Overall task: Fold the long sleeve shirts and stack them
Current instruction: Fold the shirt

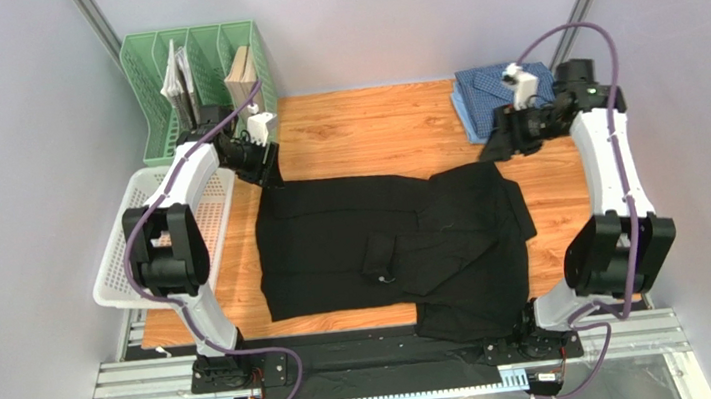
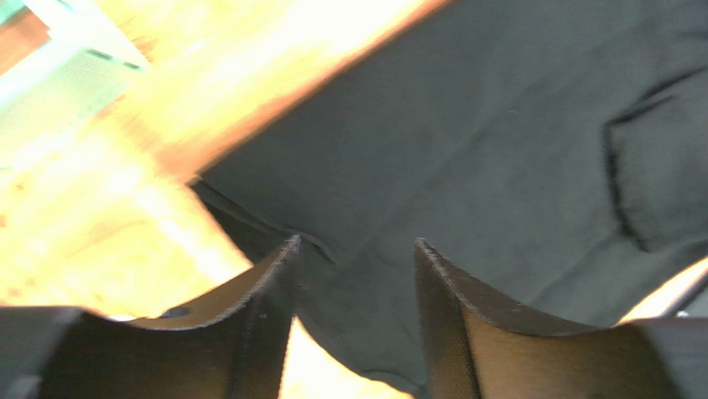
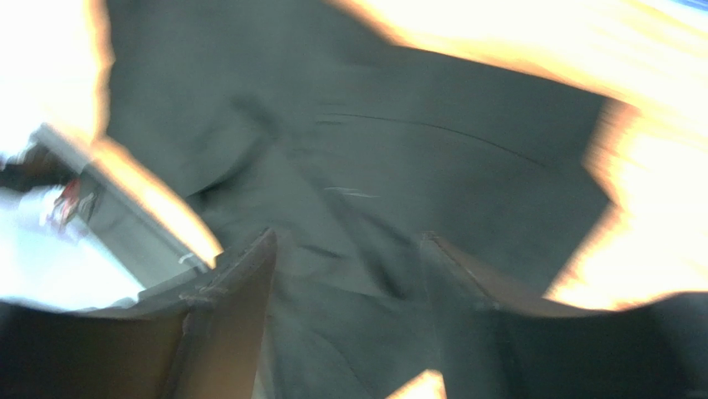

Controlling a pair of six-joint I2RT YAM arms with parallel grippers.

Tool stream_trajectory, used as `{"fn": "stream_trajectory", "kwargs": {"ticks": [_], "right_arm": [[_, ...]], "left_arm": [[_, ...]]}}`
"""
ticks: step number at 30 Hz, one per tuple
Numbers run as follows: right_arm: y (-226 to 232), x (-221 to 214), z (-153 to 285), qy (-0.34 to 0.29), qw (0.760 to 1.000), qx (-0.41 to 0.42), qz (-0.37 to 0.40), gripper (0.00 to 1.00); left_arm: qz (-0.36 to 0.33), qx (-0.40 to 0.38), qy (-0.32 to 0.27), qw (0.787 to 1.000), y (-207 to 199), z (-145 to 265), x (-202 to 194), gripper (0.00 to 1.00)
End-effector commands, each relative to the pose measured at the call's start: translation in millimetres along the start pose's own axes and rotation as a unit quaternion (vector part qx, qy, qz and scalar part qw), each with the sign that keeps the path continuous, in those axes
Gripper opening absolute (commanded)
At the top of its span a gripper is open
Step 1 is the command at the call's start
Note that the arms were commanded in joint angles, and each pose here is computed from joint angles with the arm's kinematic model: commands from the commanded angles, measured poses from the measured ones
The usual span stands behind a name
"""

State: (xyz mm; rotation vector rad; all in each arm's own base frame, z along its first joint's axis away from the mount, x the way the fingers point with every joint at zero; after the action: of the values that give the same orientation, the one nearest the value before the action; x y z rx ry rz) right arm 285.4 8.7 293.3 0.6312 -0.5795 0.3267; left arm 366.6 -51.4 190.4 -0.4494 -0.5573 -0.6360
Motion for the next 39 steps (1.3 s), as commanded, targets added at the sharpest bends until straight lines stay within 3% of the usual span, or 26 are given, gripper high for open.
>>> {"fn": "stream_trajectory", "kwargs": {"ticks": [1, 5, 11, 28, 30, 33, 34, 39], "right_arm": [[-80, -7, 4, 0.018, 0.994, -0.097, -0.057, 0.54], [-140, -5, -14, 0.013, 0.984, -0.154, -0.09, 0.44], [-184, -12, -58, 0.029, 0.977, -0.169, -0.127, 0.4], [-213, -12, -123, 0.033, 0.976, -0.155, -0.15, 0.37], [-212, -13, -127, 0.032, 0.978, -0.141, -0.153, 0.33], [-210, -17, -129, 0.035, 0.979, -0.128, -0.156, 0.17], [-210, -19, -129, 0.038, 0.979, -0.128, -0.155, 0.0], [-209, -26, -120, 0.046, 0.975, -0.158, -0.151, 0.0]], "left_arm": [[-0.029, 0.028, 0.029, 0.999, 22, -16, 15, 0.56], [-0.019, 0.04, 0.046, 0.998, 37, -29, 23, 0.53], [-0.018, 0.051, 0.067, 0.996, 51, -43, 22, 0.52], [0.007, 0.046, 0.084, 0.995, 66, -69, 18, 0.47], [0.012, 0.046, 0.088, 0.995, 68, -73, 16, 0.47], [0.02, 0.05, 0.094, 0.994, 70, -77, 14, 0.43], [0.021, 0.052, 0.097, 0.994, 71, -78, 12, 0.42], [0.035, 0.081, 0.123, 0.988, 77, -83, 3, 0.3]]}}
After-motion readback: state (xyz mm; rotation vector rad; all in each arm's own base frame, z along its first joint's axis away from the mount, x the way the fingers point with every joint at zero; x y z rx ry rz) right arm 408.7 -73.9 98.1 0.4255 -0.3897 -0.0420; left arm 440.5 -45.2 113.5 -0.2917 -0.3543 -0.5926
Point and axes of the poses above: each gripper's point midway between its finger pads, its own z axis back along the fingers, its own y axis along the line the jaws close on, x = y × z, the point moved 9 cm from there along z, back along the fingers, and after that the axes turned 4 degrees about -z, right-handed, at the moved point
